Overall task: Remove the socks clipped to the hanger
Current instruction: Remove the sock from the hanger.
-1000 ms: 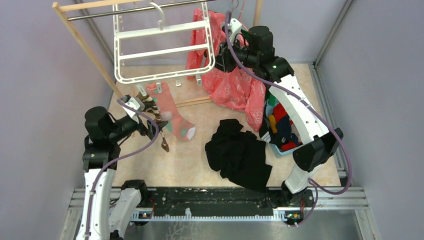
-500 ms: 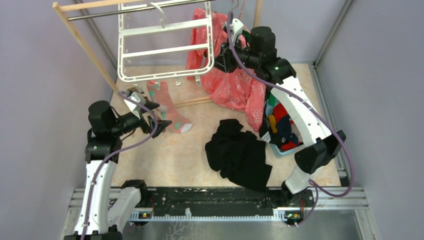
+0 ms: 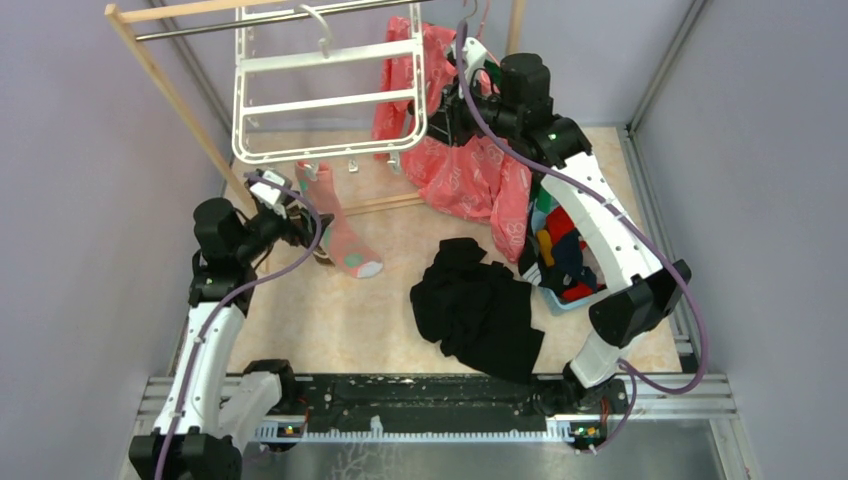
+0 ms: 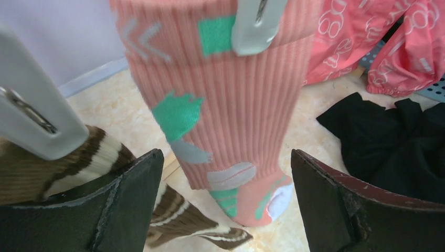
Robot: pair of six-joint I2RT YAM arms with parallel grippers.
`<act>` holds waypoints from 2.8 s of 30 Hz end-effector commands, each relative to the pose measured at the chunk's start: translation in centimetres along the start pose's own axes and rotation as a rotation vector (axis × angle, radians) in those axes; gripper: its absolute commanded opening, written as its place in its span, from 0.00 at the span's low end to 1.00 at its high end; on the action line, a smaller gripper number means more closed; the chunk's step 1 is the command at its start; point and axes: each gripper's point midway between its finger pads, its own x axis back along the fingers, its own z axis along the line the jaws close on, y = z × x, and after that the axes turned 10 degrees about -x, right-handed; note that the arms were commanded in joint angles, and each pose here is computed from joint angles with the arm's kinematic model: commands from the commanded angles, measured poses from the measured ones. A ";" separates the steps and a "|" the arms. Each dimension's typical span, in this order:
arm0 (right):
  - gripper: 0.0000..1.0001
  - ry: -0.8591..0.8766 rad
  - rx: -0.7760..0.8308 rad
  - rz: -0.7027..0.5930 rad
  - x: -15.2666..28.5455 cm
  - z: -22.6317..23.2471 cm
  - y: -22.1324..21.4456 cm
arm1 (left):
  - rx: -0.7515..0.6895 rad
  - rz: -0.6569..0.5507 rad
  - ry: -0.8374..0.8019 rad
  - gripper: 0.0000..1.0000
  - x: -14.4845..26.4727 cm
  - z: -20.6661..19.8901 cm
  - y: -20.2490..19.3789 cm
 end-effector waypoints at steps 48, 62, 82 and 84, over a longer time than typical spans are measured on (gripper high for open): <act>0.81 0.310 0.145 -0.102 7.3 9.2 -1.0 | 0.134 -0.300 -0.741 0.00 5.3 -11.7 10.7; 0.80 0.597 0.074 0.001 5.0 17.9 -4.8 | 0.138 -0.299 -0.881 0.00 7.2 -14.2 11.6; 0.80 0.761 -0.250 -0.207 0.4 19.6 -2.8 | 0.166 -0.265 -0.995 0.00 8.7 -15.2 11.6; 0.80 0.755 -0.262 -0.209 -0.6 19.2 -3.4 | 0.166 -0.265 -0.982 0.00 8.6 -14.8 11.8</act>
